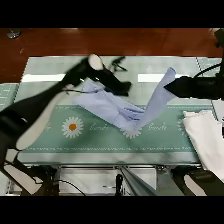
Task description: Fold the shirts.
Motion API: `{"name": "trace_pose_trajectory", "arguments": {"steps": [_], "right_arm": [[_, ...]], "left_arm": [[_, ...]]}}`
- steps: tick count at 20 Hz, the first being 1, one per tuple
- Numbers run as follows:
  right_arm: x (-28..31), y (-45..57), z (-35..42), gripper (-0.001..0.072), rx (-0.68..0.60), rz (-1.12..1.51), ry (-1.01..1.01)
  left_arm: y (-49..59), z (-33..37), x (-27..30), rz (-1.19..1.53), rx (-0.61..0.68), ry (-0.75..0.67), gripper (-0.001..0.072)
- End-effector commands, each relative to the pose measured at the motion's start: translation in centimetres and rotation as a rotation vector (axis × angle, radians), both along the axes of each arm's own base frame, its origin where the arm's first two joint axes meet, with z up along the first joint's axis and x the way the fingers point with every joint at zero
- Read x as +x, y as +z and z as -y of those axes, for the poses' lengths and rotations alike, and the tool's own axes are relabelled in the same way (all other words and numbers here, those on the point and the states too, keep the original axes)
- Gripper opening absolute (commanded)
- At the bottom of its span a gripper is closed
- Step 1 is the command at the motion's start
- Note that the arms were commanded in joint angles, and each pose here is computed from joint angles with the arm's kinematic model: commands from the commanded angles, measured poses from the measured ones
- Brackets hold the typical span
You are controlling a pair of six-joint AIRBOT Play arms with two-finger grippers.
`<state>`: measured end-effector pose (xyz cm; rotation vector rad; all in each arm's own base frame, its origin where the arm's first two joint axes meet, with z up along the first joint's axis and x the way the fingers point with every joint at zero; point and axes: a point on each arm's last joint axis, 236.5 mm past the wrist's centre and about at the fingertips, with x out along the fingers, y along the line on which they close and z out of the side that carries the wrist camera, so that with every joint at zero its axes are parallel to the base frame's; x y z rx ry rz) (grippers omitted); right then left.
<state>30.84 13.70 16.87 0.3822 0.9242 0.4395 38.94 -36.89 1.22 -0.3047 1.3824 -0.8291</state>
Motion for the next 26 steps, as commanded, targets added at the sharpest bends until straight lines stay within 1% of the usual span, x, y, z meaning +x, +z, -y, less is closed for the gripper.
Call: {"name": "trace_pose_trajectory", "arguments": {"steps": [1, 2, 4, 6, 8, 11, 15, 18, 21, 22, 23, 24, 26], "right_arm": [[0.2, -0.1, -1.6, 0.0018, 0.034, -0.021, 0.043], [0.5, -0.3, -2.7, 0.0018, 0.033, -0.034, 0.077], [1.9, -0.9, -5.7, 0.0018, 0.03, -0.054, 0.15], [4.1, -1.4, -9.3, 0.0018, 0.034, -0.065, 0.213], [6.6, -2.2, -13.2, 0.0018, 0.05, -0.083, 0.271], [9.0, -4.8, -19.3, 0.0018, 0.082, -0.135, 0.355], [10.4, -9.3, -25.0, 0.0018, 0.098, -0.201, 0.41], [11.1, -12.4, -27.8, 0.0018, 0.102, -0.238, 0.418], [11.7, -13.6, -31.3, 0.0019, 0.198, -0.256, 0.402], [11.9, -13.7, -32.5, 0.0075, 0.251, -0.266, 0.387], [12.1, -13.9, -33.6, 0.0465, 0.309, -0.278, 0.368], [12.3, -13.4, -34.3, 0.0621, 0.36, -0.27, 0.376], [12.6, -10.6, -33.5, 0.0621, 0.468, -0.279, 0.404]], "left_arm": [[5.2, -13.0, 6.7, 0.037, -0.016, 0.234, 0.0017], [7.4, -17.1, 8.0, 0.076, -0.025, 0.314, 0.0017], [12.2, -23.8, 9.1, 0.202, -0.031, 0.425, 0.0018], [16.8, -28.5, 8.1, 0.342, -0.017, 0.487, 0.0018], [20.1, -31.3, 5.9, 0.454, -0.005, 0.559, 0.0017], [21.2, -32.0, 1.9, 0.553, 0.007, 0.616, 0.0017], [16.9, -30.4, -2.4, 0.539, -0.006, 0.663, 0.0018], [11.6, -28.6, -4.5, 0.437, 0.0, 0.634, 0.0018], [7.6, -27.1, -5.3, 0.371, 0.01, 0.615, 0.0018], [6.7, -26.9, -5.2, 0.367, 0.014, 0.622, 0.0018], [5.9, -26.9, -5.0, 0.365, 0.018, 0.634, 0.0018], [5.4, -27.0, -4.8, 0.357, 0.022, 0.644, 0.0018], [4.6, -27.2, -4.6, 0.338, 0.028, 0.649, 0.0018]]}}
